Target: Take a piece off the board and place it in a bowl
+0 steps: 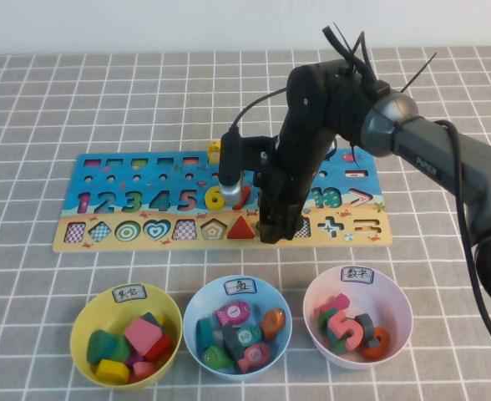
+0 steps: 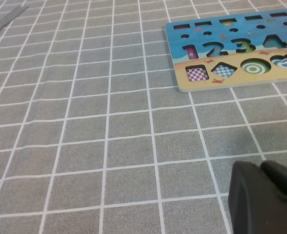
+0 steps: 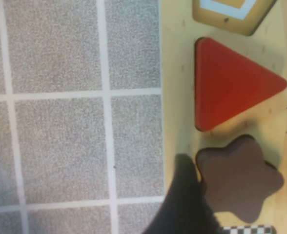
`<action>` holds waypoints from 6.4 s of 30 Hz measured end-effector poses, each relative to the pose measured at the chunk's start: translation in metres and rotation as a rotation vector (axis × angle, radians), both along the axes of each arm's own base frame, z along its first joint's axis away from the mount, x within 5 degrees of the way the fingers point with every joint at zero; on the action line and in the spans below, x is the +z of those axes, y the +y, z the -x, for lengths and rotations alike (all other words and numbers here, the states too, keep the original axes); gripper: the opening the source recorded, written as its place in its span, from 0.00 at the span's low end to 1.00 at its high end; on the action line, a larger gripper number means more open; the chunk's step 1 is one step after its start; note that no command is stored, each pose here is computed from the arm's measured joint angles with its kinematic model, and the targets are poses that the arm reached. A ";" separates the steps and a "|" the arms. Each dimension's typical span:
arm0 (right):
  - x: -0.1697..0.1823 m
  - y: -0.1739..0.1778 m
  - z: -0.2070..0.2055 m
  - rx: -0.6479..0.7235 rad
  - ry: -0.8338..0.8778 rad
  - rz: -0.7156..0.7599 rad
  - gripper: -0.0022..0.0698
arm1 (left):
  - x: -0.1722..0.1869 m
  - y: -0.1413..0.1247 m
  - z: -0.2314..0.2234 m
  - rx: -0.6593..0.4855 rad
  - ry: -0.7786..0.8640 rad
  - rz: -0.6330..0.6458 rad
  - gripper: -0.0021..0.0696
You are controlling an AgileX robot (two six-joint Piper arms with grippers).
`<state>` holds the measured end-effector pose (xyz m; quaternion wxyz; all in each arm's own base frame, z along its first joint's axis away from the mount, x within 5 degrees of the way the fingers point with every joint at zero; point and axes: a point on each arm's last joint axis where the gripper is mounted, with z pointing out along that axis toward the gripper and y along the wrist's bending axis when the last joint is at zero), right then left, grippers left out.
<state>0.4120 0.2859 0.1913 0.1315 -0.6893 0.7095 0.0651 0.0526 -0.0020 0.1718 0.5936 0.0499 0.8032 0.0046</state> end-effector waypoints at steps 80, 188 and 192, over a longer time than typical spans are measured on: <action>0.049 -0.009 0.008 -0.129 -0.025 -0.047 0.41 | 0.000 0.000 0.000 0.002 0.000 0.005 0.03; 0.071 0.129 0.193 -0.809 0.280 -0.265 0.51 | 0.000 0.000 0.000 0.002 0.000 0.005 0.03; 0.093 0.115 0.199 -0.794 0.236 -0.279 0.29 | 0.000 0.000 0.000 0.002 0.000 0.005 0.03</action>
